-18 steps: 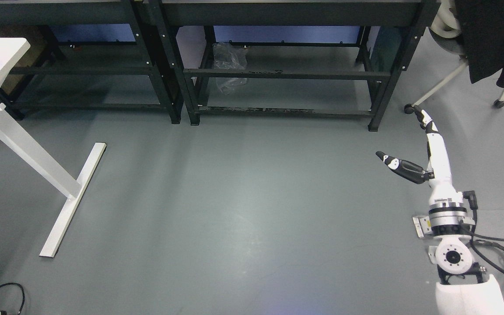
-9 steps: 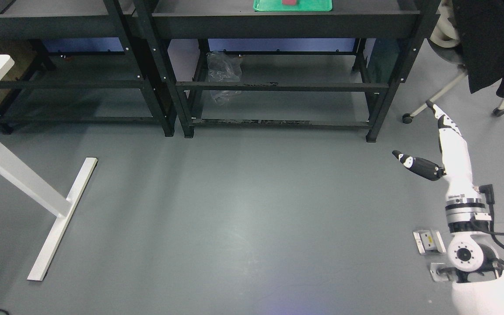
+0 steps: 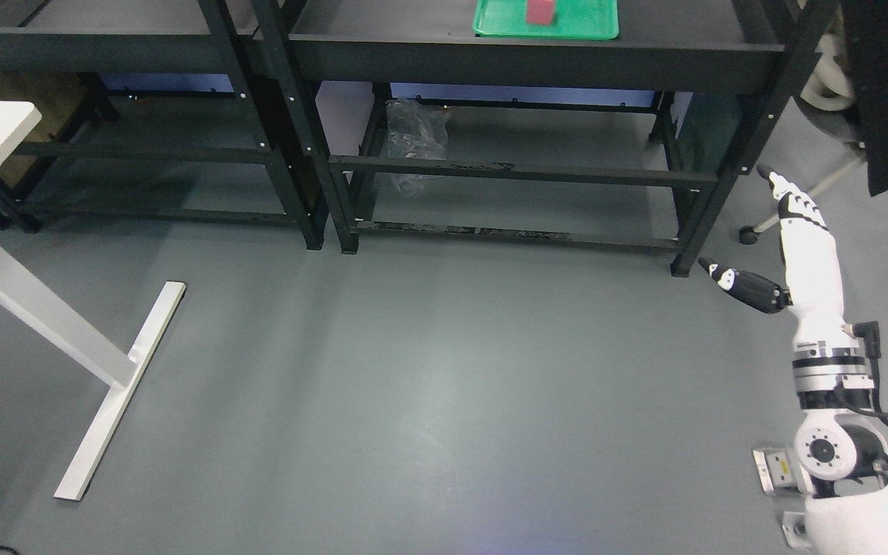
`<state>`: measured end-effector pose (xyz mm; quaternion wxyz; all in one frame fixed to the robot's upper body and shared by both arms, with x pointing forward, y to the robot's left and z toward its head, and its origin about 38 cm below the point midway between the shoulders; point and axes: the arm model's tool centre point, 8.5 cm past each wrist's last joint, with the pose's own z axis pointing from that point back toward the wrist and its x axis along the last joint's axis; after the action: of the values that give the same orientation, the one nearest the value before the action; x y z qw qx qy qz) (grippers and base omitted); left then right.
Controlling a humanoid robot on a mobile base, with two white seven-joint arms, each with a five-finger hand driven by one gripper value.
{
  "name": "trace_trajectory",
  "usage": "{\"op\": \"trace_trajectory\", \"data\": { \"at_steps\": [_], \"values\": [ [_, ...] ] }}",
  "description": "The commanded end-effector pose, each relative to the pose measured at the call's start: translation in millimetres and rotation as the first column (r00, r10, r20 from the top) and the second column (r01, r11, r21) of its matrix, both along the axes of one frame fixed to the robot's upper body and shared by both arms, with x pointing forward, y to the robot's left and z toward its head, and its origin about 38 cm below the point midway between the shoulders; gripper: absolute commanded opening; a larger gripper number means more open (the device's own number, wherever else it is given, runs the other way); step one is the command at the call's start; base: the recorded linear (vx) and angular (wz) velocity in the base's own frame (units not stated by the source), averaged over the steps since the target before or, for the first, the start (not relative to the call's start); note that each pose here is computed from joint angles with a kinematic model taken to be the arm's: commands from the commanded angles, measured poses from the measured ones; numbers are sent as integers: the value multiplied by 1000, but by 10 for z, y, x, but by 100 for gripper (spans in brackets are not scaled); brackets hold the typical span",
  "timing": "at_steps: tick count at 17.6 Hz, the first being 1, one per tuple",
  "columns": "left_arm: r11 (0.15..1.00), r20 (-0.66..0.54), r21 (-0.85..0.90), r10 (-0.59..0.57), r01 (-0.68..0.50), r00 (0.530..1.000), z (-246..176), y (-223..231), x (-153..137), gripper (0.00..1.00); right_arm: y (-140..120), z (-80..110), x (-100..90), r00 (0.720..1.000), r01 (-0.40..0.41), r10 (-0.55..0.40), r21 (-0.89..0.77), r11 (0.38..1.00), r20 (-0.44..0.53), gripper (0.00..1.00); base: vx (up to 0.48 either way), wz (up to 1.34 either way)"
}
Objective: Pick pink block from left shelf to tray
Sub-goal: 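Drive toward the black shelf, bringing the right hand near the green tray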
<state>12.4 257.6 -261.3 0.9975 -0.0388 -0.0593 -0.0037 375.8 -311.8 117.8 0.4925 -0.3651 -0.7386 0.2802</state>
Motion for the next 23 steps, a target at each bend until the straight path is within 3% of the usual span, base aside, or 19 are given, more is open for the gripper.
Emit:
{"op": "trace_trajectory", "data": {
  "at_steps": [1,5,18,23],
  "values": [
    [1000,-3,15,0,0,1000,5,105,-69,100,-4,7,-6,1000,-4,4,11,1000,2,99,134,284],
    [1000,-3,15,0,0,1000,5,105,-69,100,-49,-1,-2,1000,9,-8,76,997,-13,99,165,228],
    [1000,-3,15,0,0,1000,5,105,-69,100,-61,12,-5,1000,9,-8,74,997,-4,99,225,85],
    [1000,-3,15,0,0,1000,5,105,-69,100,-23,45,-8,999,-23,21,80,997,25,99,252,10]
  ]
}}
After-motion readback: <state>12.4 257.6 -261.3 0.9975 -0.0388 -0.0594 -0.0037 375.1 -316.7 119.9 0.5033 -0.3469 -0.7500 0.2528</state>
